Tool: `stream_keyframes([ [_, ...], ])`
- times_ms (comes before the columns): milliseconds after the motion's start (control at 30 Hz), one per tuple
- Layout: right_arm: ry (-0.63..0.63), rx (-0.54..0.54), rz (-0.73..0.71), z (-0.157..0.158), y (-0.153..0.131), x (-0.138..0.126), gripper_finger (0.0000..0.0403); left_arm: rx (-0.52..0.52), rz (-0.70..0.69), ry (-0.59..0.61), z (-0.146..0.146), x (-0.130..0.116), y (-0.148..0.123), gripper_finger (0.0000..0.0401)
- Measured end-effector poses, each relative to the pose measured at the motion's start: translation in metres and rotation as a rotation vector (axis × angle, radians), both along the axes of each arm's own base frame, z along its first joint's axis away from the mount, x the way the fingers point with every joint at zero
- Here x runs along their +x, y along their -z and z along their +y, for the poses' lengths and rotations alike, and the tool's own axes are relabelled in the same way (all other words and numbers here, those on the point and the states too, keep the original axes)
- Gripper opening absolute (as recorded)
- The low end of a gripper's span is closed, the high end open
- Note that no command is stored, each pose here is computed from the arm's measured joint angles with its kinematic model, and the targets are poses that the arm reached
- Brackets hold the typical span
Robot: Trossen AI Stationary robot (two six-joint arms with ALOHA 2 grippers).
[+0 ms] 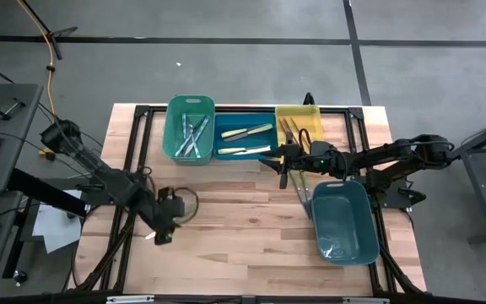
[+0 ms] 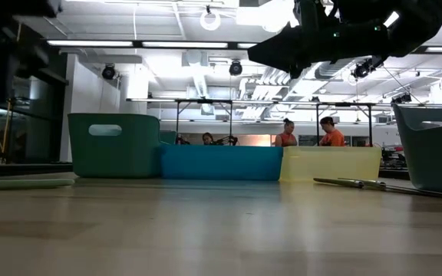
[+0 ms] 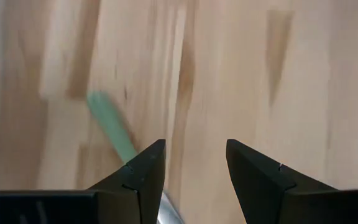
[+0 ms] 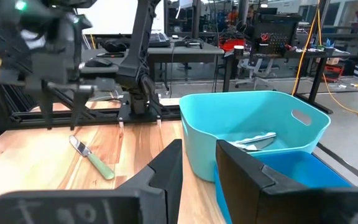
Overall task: Sort silverware by color (type)
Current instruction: Put the green knife into the green bin
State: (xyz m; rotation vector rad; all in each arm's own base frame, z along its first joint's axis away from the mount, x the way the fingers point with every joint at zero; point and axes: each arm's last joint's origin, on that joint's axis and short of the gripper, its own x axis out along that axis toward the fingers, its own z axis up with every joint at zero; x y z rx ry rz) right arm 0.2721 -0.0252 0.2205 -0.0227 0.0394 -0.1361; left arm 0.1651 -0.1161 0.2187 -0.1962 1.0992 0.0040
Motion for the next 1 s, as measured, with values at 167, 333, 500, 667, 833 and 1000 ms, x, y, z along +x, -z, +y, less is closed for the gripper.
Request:
stream_keyframes([
  [167, 0.0, 0.0, 0.001, 0.0, 0.0, 0.0, 0.0094, 0.029, 0.147, -0.17, -0.011, 0.003, 0.024, 0.0161],
  [333, 0.0, 0.0, -0.002, 0.0, 0.0, 0.0, 0.0094, 0.072, 0.233, -0.319, -0.012, 0.006, 0.041, 0.0161],
  [500, 0.0, -0.001, -0.002, 0.0, 0.0, 0.0, 0.0094, 0.08, 0.293, -0.391, -0.012, 0.01, 0.052, 0.0161],
  [667, 0.0, -0.001, -0.002, 0.0, 0.0, 0.0, 0.0094, 0.093, 0.354, -0.401, -0.008, 0.014, 0.059, 0.0161],
  [833, 0.0, 0.0, -0.002, 0.0, 0.0, 0.0, 0.0094, 0.104, 0.372, -0.401, -0.001, 0.019, 0.061, 0.0161],
  [1000, 0.0, 0.0, -0.002, 0.0, 0.0, 0.0, 0.0094, 0.065, 0.422, -0.414, 0.005, 0.019, 0.065, 0.0161],
])
